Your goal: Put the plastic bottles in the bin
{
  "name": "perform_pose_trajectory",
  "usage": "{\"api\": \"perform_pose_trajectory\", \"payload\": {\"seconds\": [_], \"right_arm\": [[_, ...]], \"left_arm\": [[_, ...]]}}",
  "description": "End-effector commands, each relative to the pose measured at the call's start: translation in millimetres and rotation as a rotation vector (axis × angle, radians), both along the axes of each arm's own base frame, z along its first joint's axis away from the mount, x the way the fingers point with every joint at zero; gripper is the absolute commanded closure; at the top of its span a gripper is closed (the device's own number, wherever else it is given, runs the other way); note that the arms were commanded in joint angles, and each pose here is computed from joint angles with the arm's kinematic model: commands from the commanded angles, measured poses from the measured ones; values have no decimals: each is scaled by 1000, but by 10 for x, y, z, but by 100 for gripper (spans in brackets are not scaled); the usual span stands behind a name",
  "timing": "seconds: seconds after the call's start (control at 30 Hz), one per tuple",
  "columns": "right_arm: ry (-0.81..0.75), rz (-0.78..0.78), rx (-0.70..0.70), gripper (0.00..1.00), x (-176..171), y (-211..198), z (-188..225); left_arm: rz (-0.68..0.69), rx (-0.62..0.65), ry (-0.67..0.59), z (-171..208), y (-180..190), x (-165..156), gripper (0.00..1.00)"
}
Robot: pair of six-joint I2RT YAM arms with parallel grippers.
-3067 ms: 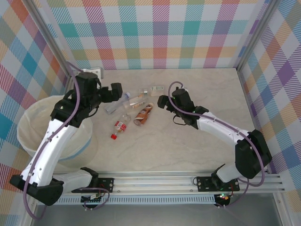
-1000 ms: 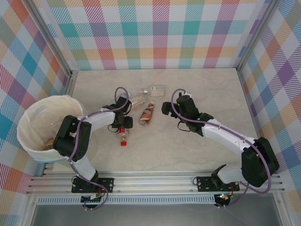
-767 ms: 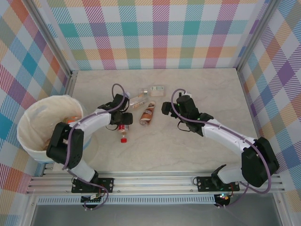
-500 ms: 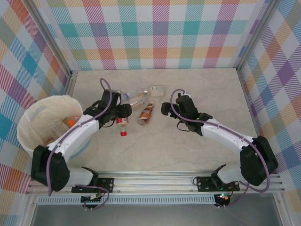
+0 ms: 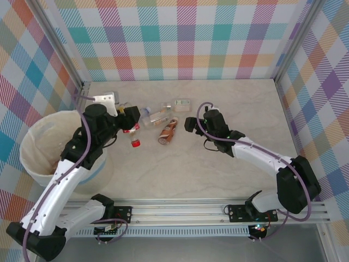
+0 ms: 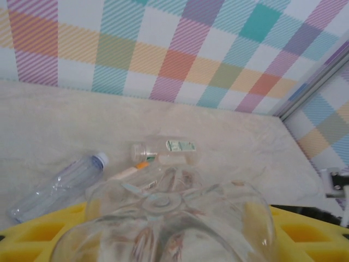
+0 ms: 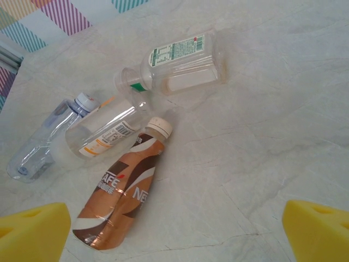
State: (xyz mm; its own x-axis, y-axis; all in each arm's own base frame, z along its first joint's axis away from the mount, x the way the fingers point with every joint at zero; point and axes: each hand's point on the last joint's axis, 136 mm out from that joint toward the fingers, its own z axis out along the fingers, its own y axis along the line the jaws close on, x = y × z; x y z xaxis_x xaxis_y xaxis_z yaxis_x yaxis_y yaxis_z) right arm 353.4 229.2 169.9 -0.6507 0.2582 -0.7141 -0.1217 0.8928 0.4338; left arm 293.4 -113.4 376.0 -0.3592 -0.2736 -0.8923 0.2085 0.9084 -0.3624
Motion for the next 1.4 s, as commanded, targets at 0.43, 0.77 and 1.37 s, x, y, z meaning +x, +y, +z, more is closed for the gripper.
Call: {"api": "perform_pose_trajectory", "payload": {"seconds": [0.43,0.77,1.37], "right_arm": [[-44,12,37,0,176,141,138],[-32,25,36,0,207,194,122],[-31,19,24,0,167,144,129]], "left_arm": [[309,238,-124,740,909,-568,60],[675,516,-31,755,1572,-617,58],[711,453,226,251,1697,-347,15]]}}
